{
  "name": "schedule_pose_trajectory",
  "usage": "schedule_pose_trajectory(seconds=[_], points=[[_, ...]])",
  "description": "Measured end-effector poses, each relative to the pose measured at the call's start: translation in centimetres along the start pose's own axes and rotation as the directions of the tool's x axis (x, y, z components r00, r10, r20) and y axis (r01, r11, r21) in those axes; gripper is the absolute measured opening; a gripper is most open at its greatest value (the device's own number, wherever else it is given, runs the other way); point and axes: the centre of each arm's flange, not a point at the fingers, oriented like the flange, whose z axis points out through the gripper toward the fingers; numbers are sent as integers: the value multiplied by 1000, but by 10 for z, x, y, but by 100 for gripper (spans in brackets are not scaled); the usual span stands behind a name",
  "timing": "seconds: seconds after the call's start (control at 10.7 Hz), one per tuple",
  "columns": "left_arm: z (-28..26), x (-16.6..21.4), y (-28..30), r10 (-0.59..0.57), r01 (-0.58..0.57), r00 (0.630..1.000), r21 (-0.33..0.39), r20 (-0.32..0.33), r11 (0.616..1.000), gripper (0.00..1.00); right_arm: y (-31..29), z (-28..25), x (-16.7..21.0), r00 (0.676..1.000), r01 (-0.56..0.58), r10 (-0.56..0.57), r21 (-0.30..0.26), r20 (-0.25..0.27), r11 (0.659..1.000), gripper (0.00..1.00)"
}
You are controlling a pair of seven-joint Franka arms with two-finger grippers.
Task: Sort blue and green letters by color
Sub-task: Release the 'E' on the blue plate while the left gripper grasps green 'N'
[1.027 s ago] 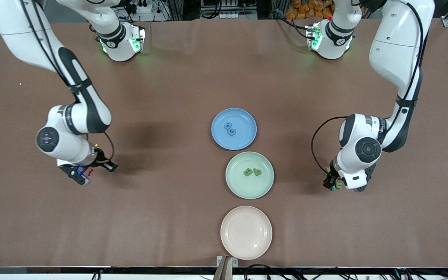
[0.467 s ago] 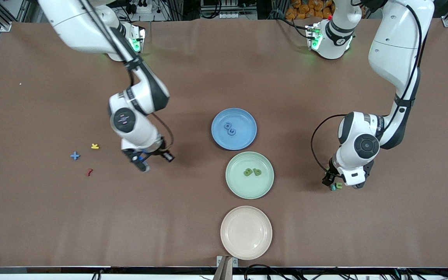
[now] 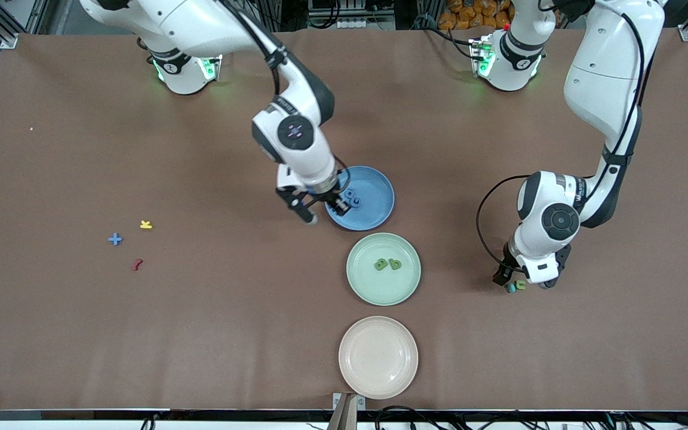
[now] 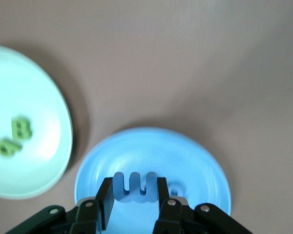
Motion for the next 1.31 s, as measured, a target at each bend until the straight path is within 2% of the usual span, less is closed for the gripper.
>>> schedule_pose_trajectory(seconds=[0.28,0.56,0.65,0.75,0.84,1.03,1.12,1.21,1.31], points=[[2,0,0,-1,1,1000,-4,-1,1000,100,3,18,-68,1000,7,-7,-18,-3,1000,40],[2,0,0,1,-1,1000,-5,-1,1000,100,6,28,-102,1000,23,-23,-24,1,999,40],[2,-1,1,1,-1,1000,-11,-2,1000,95,5,27,-110,1000,31,-31,-20,2,999,43],[1,-1,2,2,-2,1000,-16,-3,1000,92,3,24,-111,1000,30,-30,-12,1,999,55],[0,-1,2,2,-2,1000,-20,-5,1000,87,-2,19,-107,1000,24,-24,2,-3,1000,67],[-6,1,5,1,-1,1000,-30,-9,1000,61,-17,-4,-74,1000,-14,15,45,-19,999,94],[-8,1,7,1,-1,1000,-35,-11,999,47,-24,-21,-45,999,-27,29,62,-31,998,100],[-10,1,7,1,-1,1000,-36,-11,999,33,-27,-38,-12,999,-18,21,59,-46,998,100],[-10,2,7,0,-1,1000,-36,-12,999,33,-26,-57,22,998,7,-4,43,-62,999,100]])
